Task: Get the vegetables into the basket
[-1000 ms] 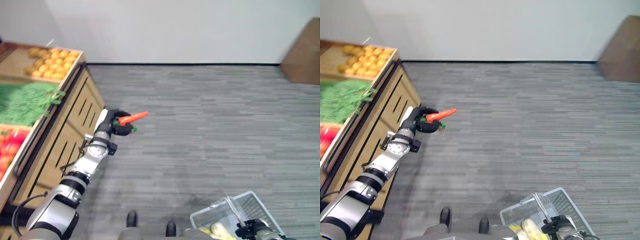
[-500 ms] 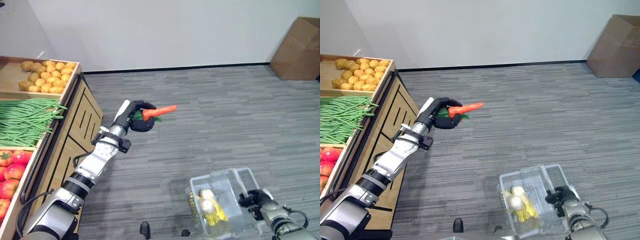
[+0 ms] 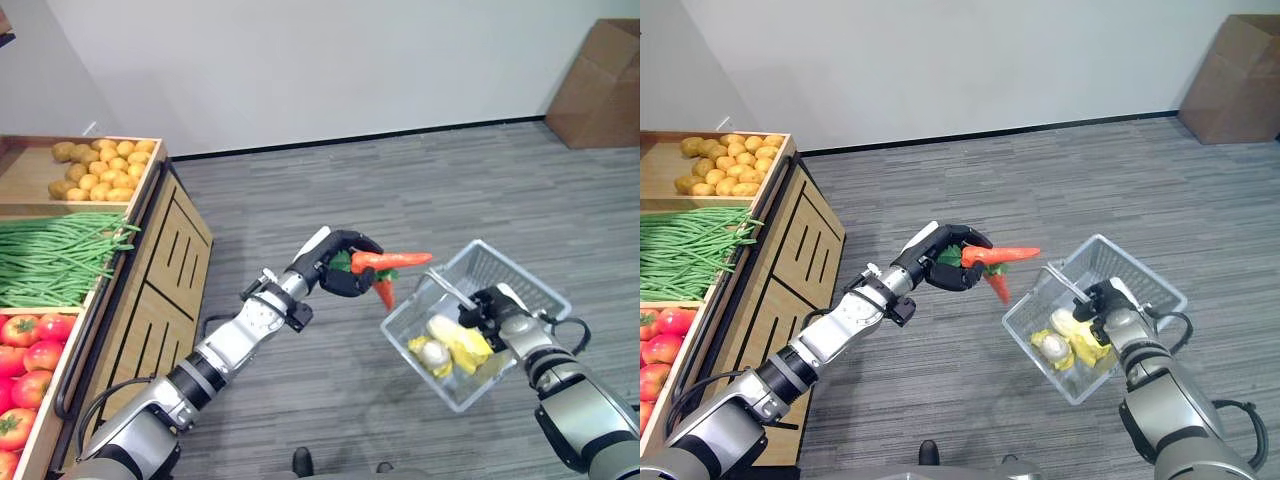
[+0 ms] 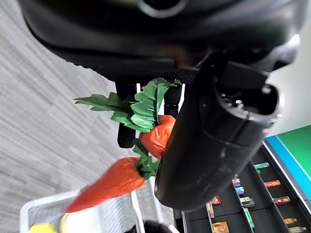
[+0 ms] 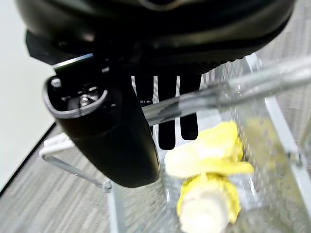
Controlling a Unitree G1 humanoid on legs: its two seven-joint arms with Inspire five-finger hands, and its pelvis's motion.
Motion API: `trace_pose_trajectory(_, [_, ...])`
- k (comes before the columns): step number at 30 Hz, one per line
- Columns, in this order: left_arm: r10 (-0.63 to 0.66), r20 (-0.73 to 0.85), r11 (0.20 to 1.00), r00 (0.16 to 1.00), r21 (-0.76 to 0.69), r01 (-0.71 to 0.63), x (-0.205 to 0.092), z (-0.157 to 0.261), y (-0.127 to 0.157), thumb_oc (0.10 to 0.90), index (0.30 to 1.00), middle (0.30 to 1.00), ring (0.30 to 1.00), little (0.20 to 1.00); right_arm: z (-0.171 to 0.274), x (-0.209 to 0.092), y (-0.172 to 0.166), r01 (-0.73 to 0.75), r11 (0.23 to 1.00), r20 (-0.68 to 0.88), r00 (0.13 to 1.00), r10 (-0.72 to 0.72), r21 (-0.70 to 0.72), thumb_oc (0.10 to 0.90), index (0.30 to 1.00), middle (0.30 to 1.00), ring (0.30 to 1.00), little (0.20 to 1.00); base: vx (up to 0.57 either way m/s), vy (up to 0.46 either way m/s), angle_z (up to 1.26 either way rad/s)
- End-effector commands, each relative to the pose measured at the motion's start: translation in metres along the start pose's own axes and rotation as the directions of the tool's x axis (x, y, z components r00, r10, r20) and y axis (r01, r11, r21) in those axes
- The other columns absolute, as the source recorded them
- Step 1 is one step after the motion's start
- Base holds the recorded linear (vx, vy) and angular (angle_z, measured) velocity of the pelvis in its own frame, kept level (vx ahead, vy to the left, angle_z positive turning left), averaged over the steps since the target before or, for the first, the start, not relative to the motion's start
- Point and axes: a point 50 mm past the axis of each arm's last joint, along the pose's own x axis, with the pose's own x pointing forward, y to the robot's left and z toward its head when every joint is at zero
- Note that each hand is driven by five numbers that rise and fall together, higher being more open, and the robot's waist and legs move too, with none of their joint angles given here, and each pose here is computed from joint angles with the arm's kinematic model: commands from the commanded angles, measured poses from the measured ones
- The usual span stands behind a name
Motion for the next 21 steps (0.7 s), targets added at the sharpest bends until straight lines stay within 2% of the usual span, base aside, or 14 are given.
trace_pose_trajectory(1, [0.011,0.159,0.995,0.987,0.1,-0.027,0.028,0.047,0.016,0.4,0.3,0.3,0.3,0.3,0.111,-0.013,-0.059,0.162,0.984,0.322,0.93,-0.176,0.071,0.4,0.3,0.3,0.3,0.3,0.0,0.004,-0.1])
trace_pose_trajectory(6, [0.0,0.08,0.991,0.997,0.136,-0.011,0.034,0.03,0.007,0.4,0.3,0.3,0.3,0.3,0.148,-0.026,-0.052,0.137,0.989,0.451,0.879,-0.151,0.063,0.4,0.3,0.3,0.3,0.3,-0.04,-0.001,-0.18])
trace_pose_trajectory(9, [0.0,0.015,0.988,1.0,0.153,-0.002,0.036,0.015,0.001,0.4,0.3,0.3,0.3,0.3,0.187,-0.056,-0.039,0.114,0.994,0.652,0.754,-0.083,-0.005,0.4,0.3,0.3,0.3,0.3,-0.03,0.026,-0.28])
trace_pose_trajectory(12, [0.002,-0.012,0.987,1.0,0.158,0.0,0.039,0.009,-0.006,0.4,0.3,0.3,0.3,0.3,0.195,-0.074,-0.027,0.078,0.997,0.738,0.673,-0.038,-0.02,0.4,0.3,0.3,0.3,0.3,-0.01,0.023,-0.26])
trace_pose_trajectory(20, [-0.038,-0.057,0.973,0.998,0.227,0.05,0.049,0.003,-0.025,0.4,0.3,0.3,0.3,0.3,0.192,-0.095,-0.004,0.025,0.997,0.808,0.587,0.05,-0.08,0.4,0.3,0.3,0.3,0.3,-0.01,0.003,-0.07])
trace_pose_trajectory(21, [-0.038,-0.061,0.966,0.997,0.252,0.052,0.049,0.002,-0.025,0.4,0.3,0.3,0.3,0.3,0.197,-0.107,-0.001,0.007,0.997,0.842,0.536,0.065,-0.082,0.4,0.3,0.3,0.3,0.3,0.0,0.0,0.0])
